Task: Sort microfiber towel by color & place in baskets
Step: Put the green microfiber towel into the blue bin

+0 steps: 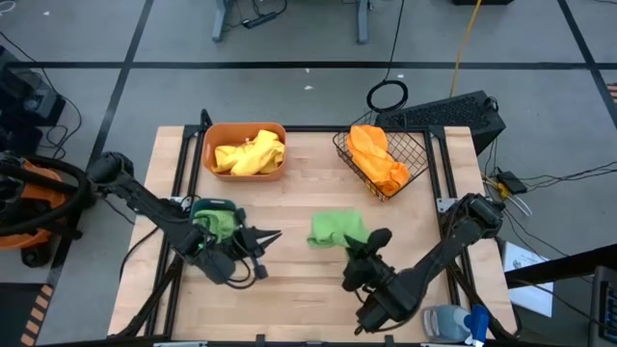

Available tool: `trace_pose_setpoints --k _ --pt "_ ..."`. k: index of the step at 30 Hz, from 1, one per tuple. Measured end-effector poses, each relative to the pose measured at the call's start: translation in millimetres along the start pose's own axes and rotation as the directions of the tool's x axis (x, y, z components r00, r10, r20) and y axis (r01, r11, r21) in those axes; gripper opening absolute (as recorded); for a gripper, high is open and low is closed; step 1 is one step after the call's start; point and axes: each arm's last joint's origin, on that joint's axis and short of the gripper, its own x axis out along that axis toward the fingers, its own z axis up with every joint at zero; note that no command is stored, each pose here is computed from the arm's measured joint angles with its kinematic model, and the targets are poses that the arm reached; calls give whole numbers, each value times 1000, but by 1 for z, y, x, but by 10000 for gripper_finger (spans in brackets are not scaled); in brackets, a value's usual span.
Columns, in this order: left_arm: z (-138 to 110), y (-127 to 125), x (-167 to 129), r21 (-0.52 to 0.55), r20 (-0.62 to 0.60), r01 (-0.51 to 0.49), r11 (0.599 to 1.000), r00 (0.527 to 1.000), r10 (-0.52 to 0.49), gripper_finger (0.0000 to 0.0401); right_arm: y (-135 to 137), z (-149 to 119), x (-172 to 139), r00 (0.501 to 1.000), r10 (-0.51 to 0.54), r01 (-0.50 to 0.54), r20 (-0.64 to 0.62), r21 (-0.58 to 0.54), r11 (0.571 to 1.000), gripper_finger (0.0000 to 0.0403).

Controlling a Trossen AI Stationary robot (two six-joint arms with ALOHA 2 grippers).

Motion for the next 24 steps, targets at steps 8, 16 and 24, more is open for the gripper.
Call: trace_pose_setpoints --k 8,16,24 --pt "11 -5 0 25 77 19 999 997 -21 34 2 18 -5 991 -49 55 123 -47 997 1" --pt "23 -16 -16 111 177 69 991 980 -88 34 23 22 -4 994 60 -49 94 -114 992 1" --pt "26 -13 -13 239 193 2 971 980 -49 49 39 37 -5 966 236 -202 108 -259 945 0"
